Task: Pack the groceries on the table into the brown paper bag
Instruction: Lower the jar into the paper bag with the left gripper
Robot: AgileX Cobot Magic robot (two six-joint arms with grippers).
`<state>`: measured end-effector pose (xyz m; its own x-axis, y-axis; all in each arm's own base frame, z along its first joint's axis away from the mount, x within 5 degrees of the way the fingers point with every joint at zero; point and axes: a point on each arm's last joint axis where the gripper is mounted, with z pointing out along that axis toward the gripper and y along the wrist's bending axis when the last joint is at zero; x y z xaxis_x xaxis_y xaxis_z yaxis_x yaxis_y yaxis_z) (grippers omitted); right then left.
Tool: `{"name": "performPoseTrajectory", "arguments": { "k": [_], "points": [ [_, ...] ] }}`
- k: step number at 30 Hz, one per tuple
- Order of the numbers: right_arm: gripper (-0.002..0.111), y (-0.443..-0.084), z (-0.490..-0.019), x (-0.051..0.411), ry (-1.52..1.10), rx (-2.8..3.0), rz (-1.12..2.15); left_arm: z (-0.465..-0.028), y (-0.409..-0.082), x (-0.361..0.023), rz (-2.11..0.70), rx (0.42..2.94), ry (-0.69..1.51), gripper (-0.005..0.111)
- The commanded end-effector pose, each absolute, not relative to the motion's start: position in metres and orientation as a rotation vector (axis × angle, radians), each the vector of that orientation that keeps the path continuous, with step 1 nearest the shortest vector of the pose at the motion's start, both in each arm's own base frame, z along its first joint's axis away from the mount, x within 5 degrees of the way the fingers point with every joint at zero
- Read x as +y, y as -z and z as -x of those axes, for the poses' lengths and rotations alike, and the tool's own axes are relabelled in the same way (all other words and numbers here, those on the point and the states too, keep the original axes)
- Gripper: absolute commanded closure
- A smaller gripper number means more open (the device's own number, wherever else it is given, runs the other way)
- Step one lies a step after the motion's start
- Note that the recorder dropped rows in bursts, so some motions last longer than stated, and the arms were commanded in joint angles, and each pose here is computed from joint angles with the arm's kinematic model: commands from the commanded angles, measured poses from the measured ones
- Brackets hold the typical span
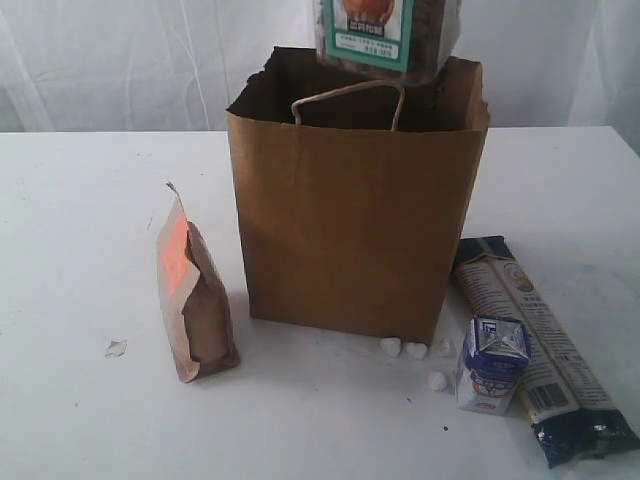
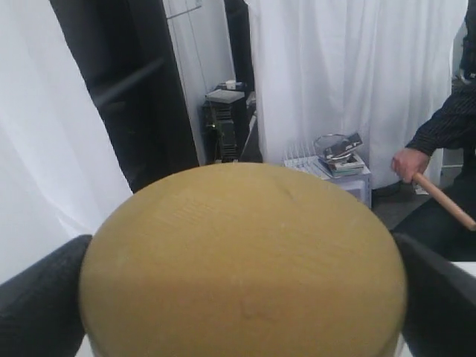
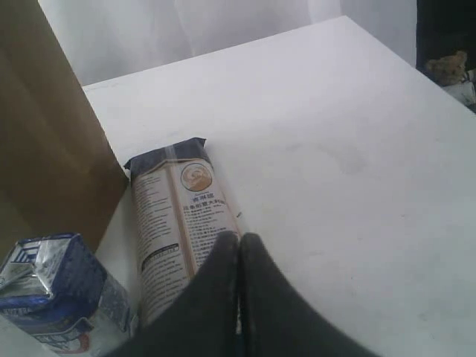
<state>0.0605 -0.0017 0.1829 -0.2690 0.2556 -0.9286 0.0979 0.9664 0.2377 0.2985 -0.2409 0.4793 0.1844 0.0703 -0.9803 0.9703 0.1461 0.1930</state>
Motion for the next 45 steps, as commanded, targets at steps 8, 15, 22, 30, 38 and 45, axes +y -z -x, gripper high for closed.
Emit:
{"name": "performPoseTrajectory", "arguments": {
  "k": [8, 15, 22, 30, 38, 45],
  "points": [
    [0.108, -0.183, -0.06, -0.002, -0.152, 1.832, -0.258, -0.307, -0.482, -0.243, -1.166, 1.14, 0.883, 0.106],
    [0.108, -0.183, -0.06, -0.002, -0.152, 1.832, -0.258, -0.305, -0.472, -0.246, -1.242, 1.153, 0.932, 0.107],
    [0.108, -0.183, -0.06, -0.002, -0.152, 1.832, -0.258, -0.306, -0.467, -0.246, -1.272, 1.196, 0.897, 0.107],
    [0.108, -0.183, -0.06, -0.002, -0.152, 1.832, -0.258, -0.304, -0.451, -0.261, -1.284, 1.264, 0.864, 0.107],
    [0.108, -0.183, -0.06, -0.002, -0.152, 1.832, -0.258, -0.295, -0.448, -0.275, -1.329, 1.255, 0.811, 0.107],
    [0.108, -0.183, -0.06, -0.002, -0.152, 1.832, -0.258, -0.298, -0.447, -0.274, -1.329, 1.263, 0.765, 0.107]
  ]
}}
